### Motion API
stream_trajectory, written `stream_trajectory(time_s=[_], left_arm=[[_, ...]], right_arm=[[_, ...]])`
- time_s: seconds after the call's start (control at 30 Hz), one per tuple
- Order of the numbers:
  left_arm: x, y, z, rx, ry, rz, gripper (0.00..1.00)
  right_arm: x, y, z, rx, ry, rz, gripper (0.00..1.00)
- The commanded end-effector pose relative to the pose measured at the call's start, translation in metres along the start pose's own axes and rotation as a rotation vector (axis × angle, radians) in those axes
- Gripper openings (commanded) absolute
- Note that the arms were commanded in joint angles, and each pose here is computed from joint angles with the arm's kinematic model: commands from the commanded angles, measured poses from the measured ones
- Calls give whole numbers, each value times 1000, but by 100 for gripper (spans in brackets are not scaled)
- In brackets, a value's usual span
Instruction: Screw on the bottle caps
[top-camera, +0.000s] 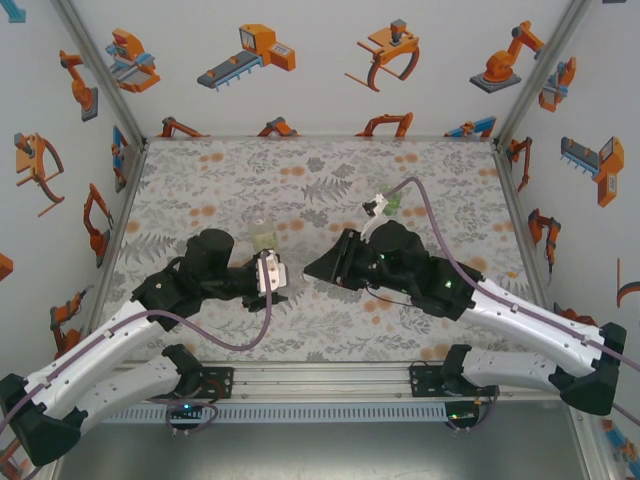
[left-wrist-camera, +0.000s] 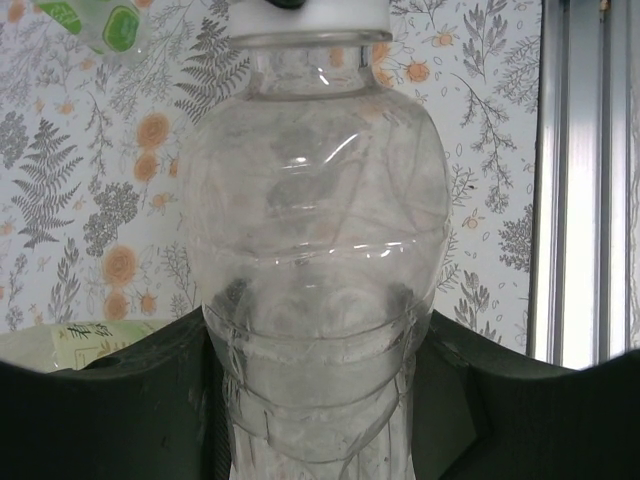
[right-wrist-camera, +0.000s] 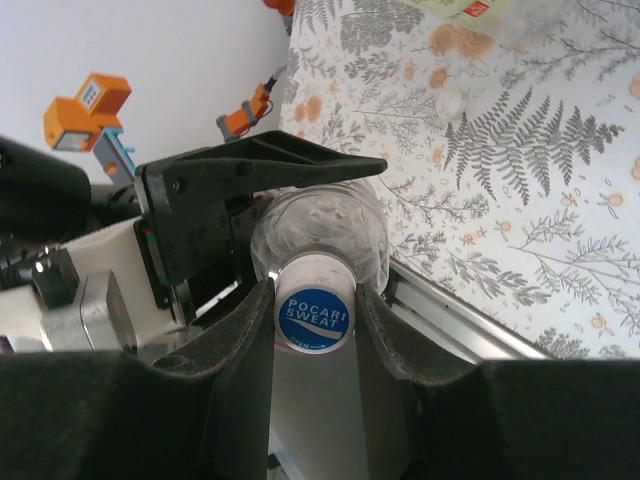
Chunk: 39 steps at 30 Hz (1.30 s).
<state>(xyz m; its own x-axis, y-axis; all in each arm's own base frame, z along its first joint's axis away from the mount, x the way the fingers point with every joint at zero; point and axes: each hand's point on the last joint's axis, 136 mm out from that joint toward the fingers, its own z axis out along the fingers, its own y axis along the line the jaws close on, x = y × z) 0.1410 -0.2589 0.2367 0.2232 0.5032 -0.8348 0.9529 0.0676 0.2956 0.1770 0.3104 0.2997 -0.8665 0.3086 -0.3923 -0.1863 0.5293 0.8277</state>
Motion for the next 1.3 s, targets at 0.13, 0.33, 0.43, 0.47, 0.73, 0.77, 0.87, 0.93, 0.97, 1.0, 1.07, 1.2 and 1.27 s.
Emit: stream_trajectory(time_s=[0.13,0.33,0.43,0.47,0.73,0.77,0.87,0.93,0.97,1.0,1.07,1.2,1.27], left_arm=[[-20,-3,2,31,-93,54,0],[-25,-7,-1,48,-114,60,0],[-28,-11,-3,75,-125,61,0],[-29,-13,-4,85,-129,62,0],[-34,-25,-13,135,-153,58,0],[-34,-26,-14,138,-153,56,0],[-34,-28,-15,145,-154,53,0],[-34,-29,-16,147,-154,50,0],[-34,-29,-16,147,-154,50,0],[-34,-29,-16,146,-153,49,0],[-33,-29,-16,147,-151,47,0],[-33,-29,-15,150,-149,47,0],[-33,-28,-15,149,-150,48,0]], right_arm=[[-36,27,-25,-35,-141,-70,8],[-35,63,-42,-126,-118,-486,53],[-21,73,-43,-180,-61,-709,54],[-15,76,-43,-203,-36,-788,54],[44,75,-52,-441,176,-1368,53],[51,72,-53,-470,198,-1427,53],[53,70,-48,-473,193,-1484,53],[54,70,-45,-484,190,-1488,53],[56,70,-44,-494,194,-1489,52],[57,70,-42,-502,196,-1488,51],[60,69,-40,-510,197,-1489,47],[62,69,-38,-515,196,-1490,42],[63,67,-36,-511,202,-1489,42]])
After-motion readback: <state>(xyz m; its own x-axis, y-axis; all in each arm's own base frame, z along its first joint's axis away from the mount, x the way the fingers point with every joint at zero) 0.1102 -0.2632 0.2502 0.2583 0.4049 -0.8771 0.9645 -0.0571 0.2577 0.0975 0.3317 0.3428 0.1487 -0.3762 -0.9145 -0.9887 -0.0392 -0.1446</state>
